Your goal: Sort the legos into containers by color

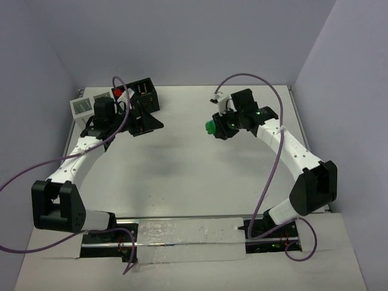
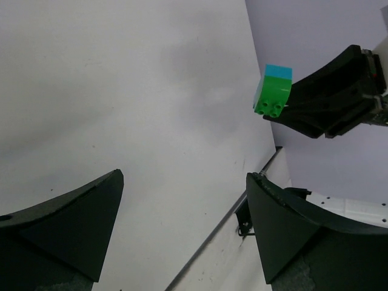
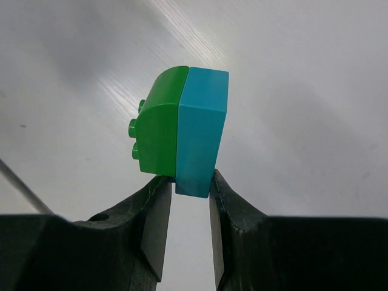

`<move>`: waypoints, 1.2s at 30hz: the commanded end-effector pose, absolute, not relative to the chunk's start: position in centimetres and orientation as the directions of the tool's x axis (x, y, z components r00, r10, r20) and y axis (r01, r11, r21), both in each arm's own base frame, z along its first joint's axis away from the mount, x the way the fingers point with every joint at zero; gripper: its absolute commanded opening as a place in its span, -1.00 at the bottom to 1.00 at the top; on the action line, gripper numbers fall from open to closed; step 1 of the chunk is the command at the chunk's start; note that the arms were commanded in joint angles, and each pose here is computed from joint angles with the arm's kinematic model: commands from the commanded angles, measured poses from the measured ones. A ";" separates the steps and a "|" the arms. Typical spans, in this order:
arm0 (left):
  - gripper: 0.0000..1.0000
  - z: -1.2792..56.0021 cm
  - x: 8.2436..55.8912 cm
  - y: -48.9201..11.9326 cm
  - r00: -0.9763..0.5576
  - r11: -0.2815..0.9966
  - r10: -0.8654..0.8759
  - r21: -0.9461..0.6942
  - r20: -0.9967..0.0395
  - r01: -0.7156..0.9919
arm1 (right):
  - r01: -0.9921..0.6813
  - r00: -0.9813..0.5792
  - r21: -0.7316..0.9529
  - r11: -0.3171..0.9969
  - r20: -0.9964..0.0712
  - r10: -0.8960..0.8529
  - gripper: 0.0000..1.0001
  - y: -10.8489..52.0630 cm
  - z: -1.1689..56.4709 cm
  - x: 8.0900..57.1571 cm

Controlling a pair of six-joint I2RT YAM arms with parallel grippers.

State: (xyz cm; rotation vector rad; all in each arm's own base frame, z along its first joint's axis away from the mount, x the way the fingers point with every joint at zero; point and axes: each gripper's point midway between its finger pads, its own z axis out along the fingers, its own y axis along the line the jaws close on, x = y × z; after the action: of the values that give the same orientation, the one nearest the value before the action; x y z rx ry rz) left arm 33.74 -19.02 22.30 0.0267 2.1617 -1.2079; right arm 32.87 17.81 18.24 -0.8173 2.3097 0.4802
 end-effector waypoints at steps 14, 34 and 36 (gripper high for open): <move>0.78 27.8 33.5 -22.8 -0.792 0.442 -0.311 -0.818 -0.526 0.369 | -0.715 -0.531 0.140 0.685 -0.746 -0.402 -1.00 30.0 23.0 33.3; 0.61 26.5 33.5 -25.8 -0.783 0.458 -0.258 -0.786 -0.565 0.416 | -0.772 -0.514 0.174 0.611 -0.737 -0.439 -1.00 32.1 23.2 31.2; 0.61 26.3 33.3 -26.0 -0.781 0.456 -0.246 -0.779 -0.574 0.429 | -0.776 -0.515 0.181 0.604 -0.735 -0.441 -1.00 32.2 23.2 31.1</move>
State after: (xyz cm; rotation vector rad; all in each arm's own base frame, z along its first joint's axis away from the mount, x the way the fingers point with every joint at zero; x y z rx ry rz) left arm 32.46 -25.16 23.79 0.0654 2.1740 -1.3657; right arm 31.29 31.12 20.88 -0.9363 2.2356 0.6148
